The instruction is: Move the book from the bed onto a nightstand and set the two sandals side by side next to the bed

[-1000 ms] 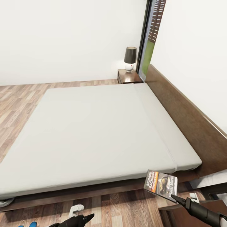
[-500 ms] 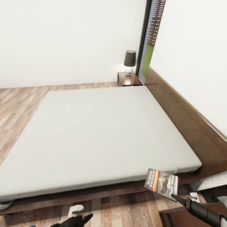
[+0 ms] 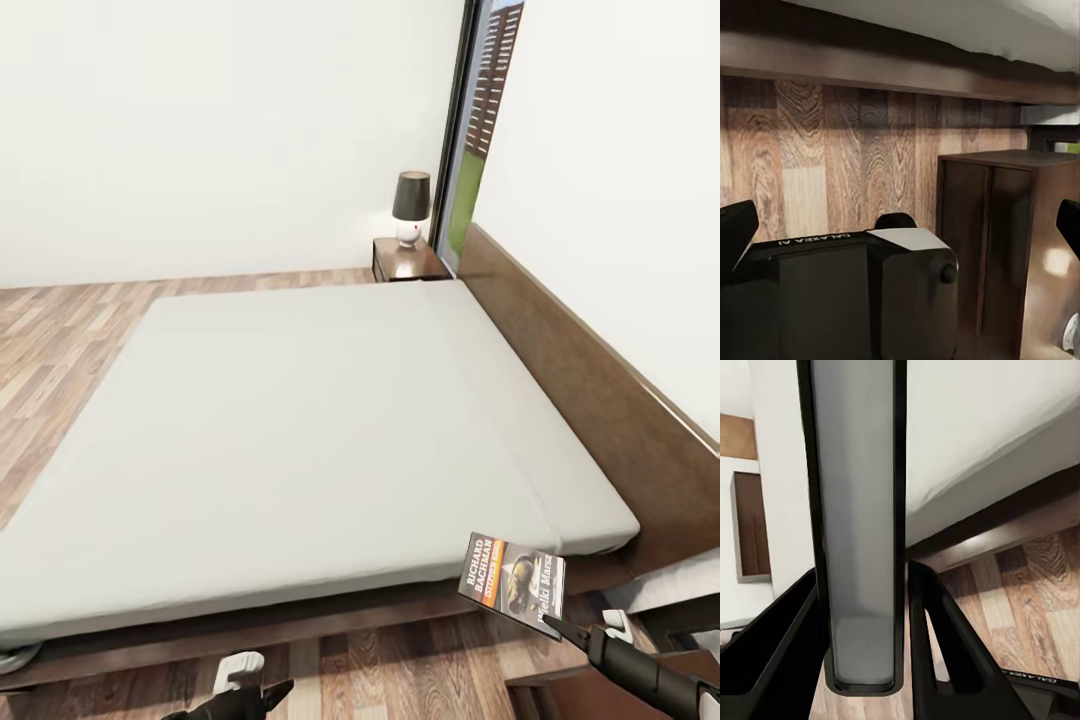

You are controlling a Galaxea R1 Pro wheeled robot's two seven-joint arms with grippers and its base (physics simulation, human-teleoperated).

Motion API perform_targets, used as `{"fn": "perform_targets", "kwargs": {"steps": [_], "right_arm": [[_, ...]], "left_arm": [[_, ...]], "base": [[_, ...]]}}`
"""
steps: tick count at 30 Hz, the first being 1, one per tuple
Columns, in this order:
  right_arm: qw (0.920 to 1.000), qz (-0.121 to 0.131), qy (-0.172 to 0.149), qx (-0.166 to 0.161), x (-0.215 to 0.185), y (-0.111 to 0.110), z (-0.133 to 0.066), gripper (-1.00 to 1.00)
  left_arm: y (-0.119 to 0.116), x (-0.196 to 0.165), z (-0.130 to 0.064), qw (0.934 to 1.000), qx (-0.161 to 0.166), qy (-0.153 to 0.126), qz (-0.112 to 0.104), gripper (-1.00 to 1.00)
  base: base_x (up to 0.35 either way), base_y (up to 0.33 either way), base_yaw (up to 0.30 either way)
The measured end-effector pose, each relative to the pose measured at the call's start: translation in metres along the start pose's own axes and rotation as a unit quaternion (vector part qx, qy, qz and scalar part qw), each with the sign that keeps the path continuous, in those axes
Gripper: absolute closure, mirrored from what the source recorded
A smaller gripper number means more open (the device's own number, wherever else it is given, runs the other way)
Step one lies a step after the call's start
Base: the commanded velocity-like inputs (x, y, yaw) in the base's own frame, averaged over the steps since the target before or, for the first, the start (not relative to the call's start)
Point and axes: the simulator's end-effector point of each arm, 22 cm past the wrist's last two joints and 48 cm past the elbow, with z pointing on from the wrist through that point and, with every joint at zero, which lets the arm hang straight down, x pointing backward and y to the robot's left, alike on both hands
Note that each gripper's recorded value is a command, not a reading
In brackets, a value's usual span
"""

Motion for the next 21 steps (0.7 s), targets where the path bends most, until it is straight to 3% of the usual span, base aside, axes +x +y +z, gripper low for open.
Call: {"fn": "perform_targets", "kwargs": {"steps": [17, 21], "right_arm": [[0.9997, -0.019, -0.014, -0.005, -0.006, 0.007, -0.001, 1.00], [0.9998, -0.013, -0.014, 0.003, 0.001, 0.002, -0.005, 1.00]], "left_arm": [[-0.005, -0.011, -0.004, 0.9999, 0.003, -0.012, 0.009, -1.00], [-0.006, -0.014, -0.004, 0.9998, 0.004, -0.015, 0.010, -1.00]], "base": [[0.000, 0.000, 0.000], [0.000, 0.000, 0.000]]}}
